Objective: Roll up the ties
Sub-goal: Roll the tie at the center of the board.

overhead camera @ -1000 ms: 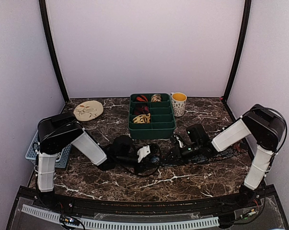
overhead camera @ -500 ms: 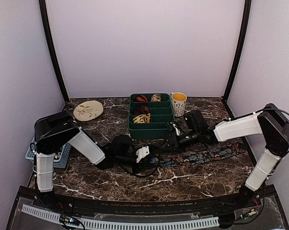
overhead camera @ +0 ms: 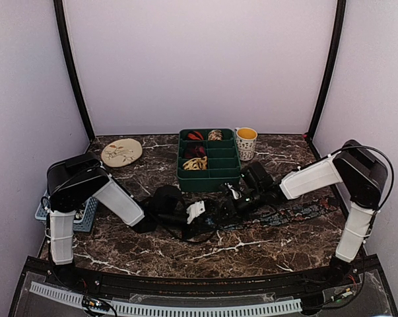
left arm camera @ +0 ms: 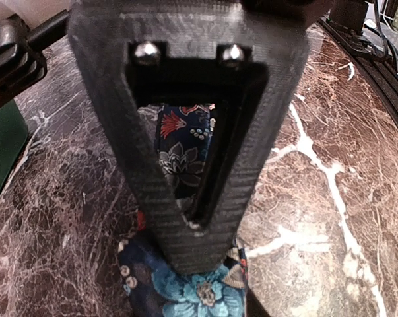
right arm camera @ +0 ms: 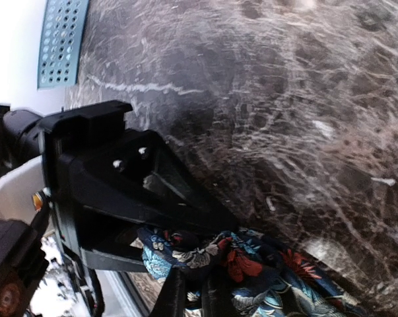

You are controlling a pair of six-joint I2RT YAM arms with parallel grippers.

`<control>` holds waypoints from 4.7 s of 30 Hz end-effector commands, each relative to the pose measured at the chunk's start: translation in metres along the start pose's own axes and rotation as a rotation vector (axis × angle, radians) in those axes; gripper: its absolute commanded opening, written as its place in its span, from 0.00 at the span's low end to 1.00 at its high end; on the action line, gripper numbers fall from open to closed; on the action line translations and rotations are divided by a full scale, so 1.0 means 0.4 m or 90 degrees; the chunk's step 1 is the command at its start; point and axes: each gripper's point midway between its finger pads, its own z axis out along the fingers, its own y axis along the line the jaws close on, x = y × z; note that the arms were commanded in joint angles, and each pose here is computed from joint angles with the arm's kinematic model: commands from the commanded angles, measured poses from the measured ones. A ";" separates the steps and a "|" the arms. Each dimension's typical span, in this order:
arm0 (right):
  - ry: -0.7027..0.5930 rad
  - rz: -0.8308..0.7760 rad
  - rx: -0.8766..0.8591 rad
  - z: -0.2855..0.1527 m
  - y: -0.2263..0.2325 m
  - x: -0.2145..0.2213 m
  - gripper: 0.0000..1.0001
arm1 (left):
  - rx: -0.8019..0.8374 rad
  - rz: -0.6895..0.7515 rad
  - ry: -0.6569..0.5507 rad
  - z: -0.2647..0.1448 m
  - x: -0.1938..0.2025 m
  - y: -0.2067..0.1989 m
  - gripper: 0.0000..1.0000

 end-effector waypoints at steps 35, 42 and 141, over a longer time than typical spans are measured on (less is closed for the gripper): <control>-0.051 0.053 -0.106 -0.062 -0.008 -0.001 0.00 | -0.002 -0.006 0.080 0.045 0.057 -0.022 0.29; -0.047 0.067 -0.054 -0.086 -0.071 0.017 0.00 | -0.010 -0.017 0.107 0.006 0.100 -0.019 0.28; 0.013 0.115 0.068 -0.049 -0.253 0.125 0.00 | -0.032 -0.015 -0.153 0.054 -0.087 -0.012 0.77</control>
